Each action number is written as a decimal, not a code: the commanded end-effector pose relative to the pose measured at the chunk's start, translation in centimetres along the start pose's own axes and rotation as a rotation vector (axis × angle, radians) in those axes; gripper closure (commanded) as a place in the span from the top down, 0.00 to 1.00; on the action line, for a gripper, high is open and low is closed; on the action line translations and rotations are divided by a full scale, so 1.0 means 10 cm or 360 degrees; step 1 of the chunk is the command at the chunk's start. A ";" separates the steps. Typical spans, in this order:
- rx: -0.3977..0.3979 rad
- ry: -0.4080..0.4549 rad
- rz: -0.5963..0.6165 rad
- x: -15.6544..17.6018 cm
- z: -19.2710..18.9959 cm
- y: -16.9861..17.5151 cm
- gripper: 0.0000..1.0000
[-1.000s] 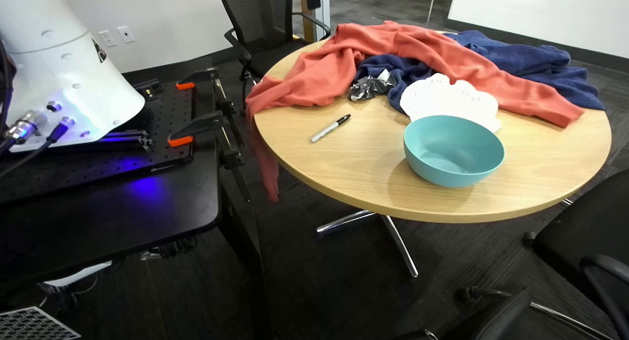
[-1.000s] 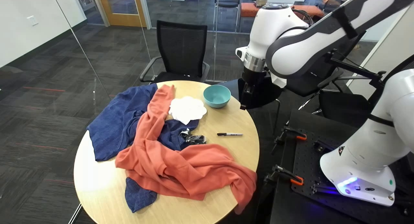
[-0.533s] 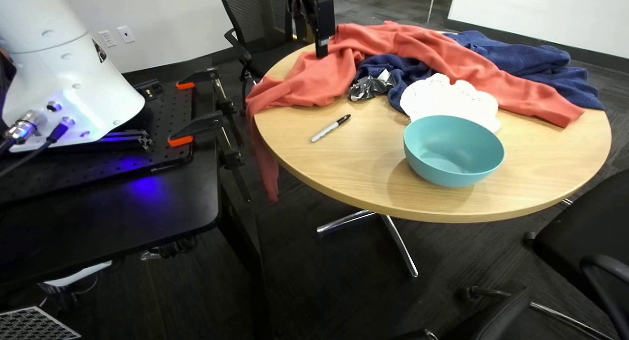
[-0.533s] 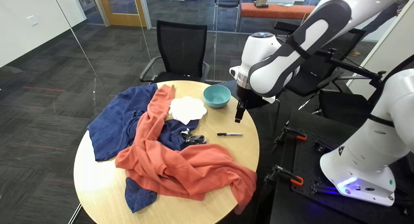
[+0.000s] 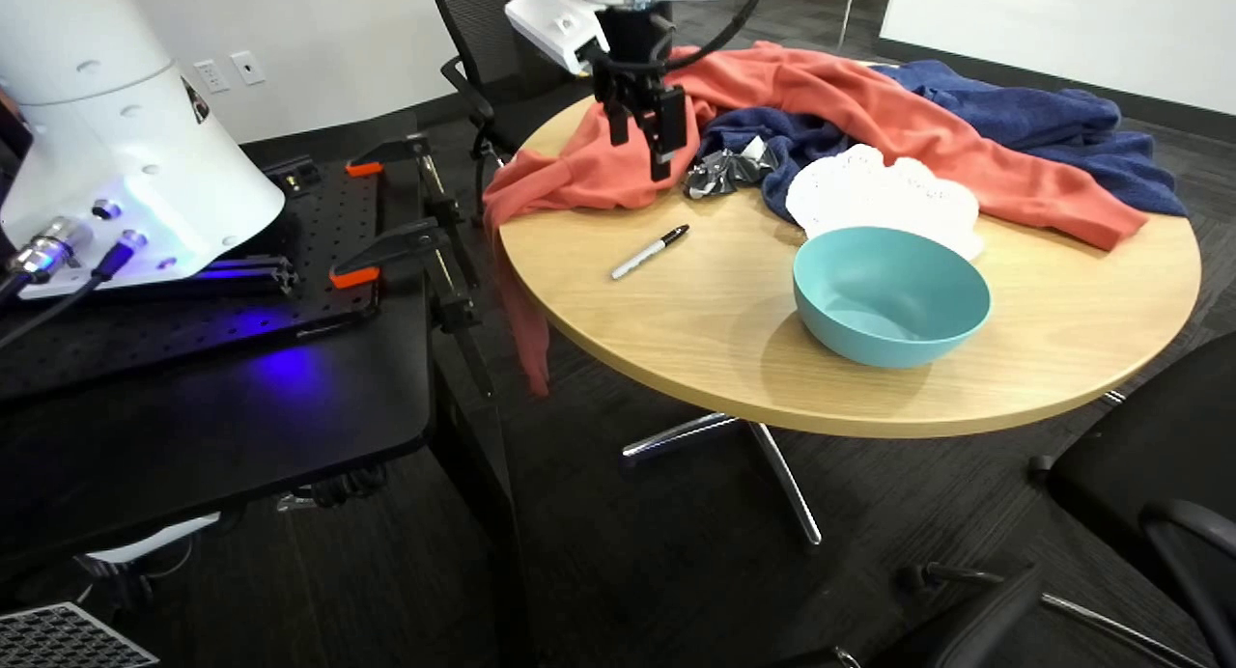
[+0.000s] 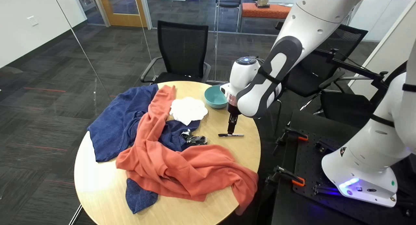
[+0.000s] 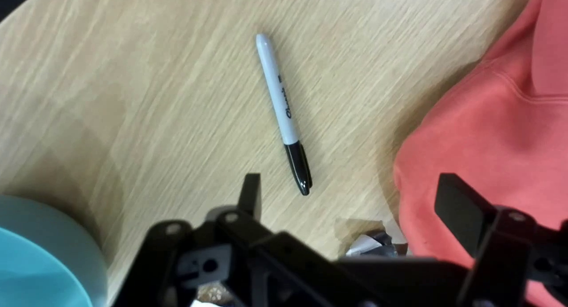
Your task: Put the marker in the bowl
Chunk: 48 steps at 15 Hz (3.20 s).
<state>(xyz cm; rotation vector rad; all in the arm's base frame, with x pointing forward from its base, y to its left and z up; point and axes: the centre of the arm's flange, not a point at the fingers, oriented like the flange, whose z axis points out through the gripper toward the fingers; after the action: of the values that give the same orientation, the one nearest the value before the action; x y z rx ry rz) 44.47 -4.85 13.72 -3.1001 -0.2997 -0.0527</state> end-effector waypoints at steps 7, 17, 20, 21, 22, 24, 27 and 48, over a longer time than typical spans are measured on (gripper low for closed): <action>-0.0062 -0.0074 0.0034 0.21 0.73 0.21 1.00; -0.0044 -0.0095 0.0067 0.25 0.96 0.31 0.67; -0.0040 -0.0092 0.0080 0.25 0.98 0.32 0.44; -0.0038 -0.0090 0.0084 0.25 0.97 0.33 0.37; -0.0039 -0.0087 0.0087 0.25 0.97 0.33 0.28; -0.0036 -0.0082 0.0095 0.25 0.96 0.33 0.13; -0.0026 -0.0065 0.0135 0.25 0.88 0.31 0.00; -0.0287 0.0514 0.1132 1.22 -0.83 1.84 0.04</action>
<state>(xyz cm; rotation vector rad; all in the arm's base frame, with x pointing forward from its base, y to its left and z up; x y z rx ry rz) 56.75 -19.21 22.12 -3.1153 0.7227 -0.5601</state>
